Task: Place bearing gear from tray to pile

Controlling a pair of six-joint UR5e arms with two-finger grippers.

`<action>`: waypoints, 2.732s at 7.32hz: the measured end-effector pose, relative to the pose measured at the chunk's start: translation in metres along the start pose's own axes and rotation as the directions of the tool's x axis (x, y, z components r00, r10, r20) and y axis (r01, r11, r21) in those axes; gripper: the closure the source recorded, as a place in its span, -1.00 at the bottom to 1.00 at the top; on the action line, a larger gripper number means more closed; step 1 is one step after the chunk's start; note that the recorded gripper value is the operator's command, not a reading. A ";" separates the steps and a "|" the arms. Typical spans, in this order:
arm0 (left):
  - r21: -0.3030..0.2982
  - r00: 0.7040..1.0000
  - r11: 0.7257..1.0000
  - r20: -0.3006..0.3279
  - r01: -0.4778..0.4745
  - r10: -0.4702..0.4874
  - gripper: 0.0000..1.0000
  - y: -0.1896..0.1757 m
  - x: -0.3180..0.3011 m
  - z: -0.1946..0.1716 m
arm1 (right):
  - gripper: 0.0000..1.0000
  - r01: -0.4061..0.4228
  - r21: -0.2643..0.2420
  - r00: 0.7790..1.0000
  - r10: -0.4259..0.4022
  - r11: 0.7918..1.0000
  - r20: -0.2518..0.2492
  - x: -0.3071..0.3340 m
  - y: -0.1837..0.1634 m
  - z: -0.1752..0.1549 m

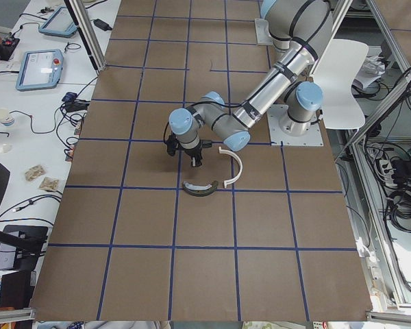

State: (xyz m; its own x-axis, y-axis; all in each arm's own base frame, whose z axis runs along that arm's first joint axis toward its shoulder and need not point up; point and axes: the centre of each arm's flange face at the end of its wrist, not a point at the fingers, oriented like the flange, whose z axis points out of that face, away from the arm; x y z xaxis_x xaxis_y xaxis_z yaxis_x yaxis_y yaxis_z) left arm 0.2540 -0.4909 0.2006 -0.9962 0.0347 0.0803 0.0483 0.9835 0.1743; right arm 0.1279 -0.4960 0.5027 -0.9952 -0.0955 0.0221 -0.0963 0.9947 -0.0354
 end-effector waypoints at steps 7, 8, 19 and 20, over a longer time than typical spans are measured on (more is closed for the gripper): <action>0.089 1.000 0.996 -0.027 0.001 0.001 0.72 -0.022 0.033 0.004 | -1.00 -0.003 -0.001 1.000 0.003 1.000 0.001 0.000 0.001 0.000; 0.087 1.000 0.996 -0.026 0.001 0.001 0.64 -0.021 0.034 0.005 | -1.00 -0.006 0.001 1.000 0.006 1.000 0.001 0.000 0.001 0.000; 0.095 1.000 0.995 -0.006 -0.021 0.022 -0.39 -0.014 0.063 -0.034 | -1.00 -0.003 0.006 1.000 0.003 1.000 -0.011 0.001 -0.002 -0.002; 0.099 1.000 0.995 0.004 -0.025 0.025 -0.39 -0.015 0.088 -0.053 | -1.00 -0.003 0.007 1.000 0.003 1.000 -0.009 0.001 -0.003 -0.003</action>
State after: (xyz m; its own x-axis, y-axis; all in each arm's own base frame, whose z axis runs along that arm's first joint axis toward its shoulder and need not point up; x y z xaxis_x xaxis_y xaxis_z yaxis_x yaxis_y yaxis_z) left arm 0.1696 -0.5121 0.2569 -0.9949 0.0602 0.0805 0.0663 0.9950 0.0746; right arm 0.1271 -0.4986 0.5055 -0.9953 -0.0920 0.0313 -0.0933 0.9947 -0.0427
